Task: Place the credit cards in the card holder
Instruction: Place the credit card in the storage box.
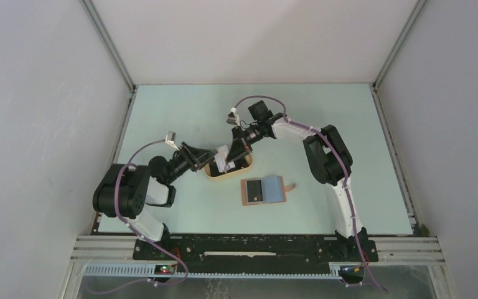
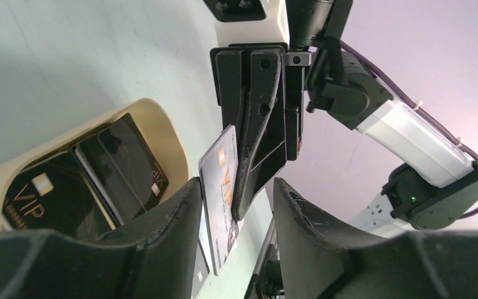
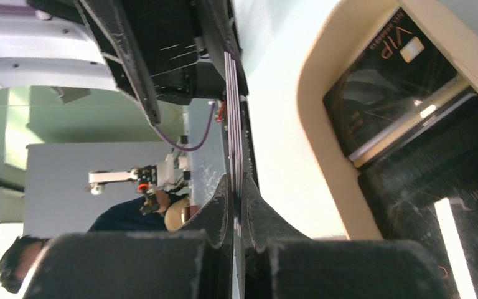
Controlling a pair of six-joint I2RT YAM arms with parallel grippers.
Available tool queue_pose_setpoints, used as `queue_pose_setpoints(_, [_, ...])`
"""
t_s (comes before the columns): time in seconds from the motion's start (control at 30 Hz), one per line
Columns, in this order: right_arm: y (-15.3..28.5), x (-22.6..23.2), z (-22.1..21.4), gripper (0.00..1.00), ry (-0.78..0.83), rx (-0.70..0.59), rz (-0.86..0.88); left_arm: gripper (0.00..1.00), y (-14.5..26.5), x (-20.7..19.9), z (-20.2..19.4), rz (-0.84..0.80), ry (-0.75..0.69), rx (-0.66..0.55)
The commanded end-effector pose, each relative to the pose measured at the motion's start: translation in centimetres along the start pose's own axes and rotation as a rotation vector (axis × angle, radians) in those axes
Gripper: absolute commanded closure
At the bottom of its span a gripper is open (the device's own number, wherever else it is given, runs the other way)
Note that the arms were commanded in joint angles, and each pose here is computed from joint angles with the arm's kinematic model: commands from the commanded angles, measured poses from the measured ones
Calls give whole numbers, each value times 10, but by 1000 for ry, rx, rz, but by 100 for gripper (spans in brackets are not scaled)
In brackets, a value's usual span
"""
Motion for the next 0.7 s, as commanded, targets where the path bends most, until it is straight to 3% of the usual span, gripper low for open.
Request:
queue_pose_setpoints(0.0, [8, 11, 7, 100, 75, -43, -179, 49, 13, -10, 2, -14, -91, -64])
queue_pose_setpoints(0.3, [14, 3, 16, 100, 210, -32, -468, 47, 34, 2, 0, 193, -264, -104])
queue_pose_setpoints(0.47, [13, 1, 19, 100, 293, 34, -510, 26, 49, -16, 9, 371, -481, -188])
queue_pose_setpoints(0.57, [7, -2, 19, 100, 304, 68, -517, 17, 55, -20, 8, 381, -505, -199])
queue_pose_setpoints(0.67, [1, -5, 17, 100, 291, 105, -508, 15, 52, -13, 4, 396, -503, -149])
Point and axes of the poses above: each gripper's point midway between its finger pads, its own y axis back along the fingers, its own x axis along the line the jaws close on, z = x × y, the point moved 3 cm from there along y, back along the fingers, and after that the axes turned 1 degree about -y, right-handed, at the moved point
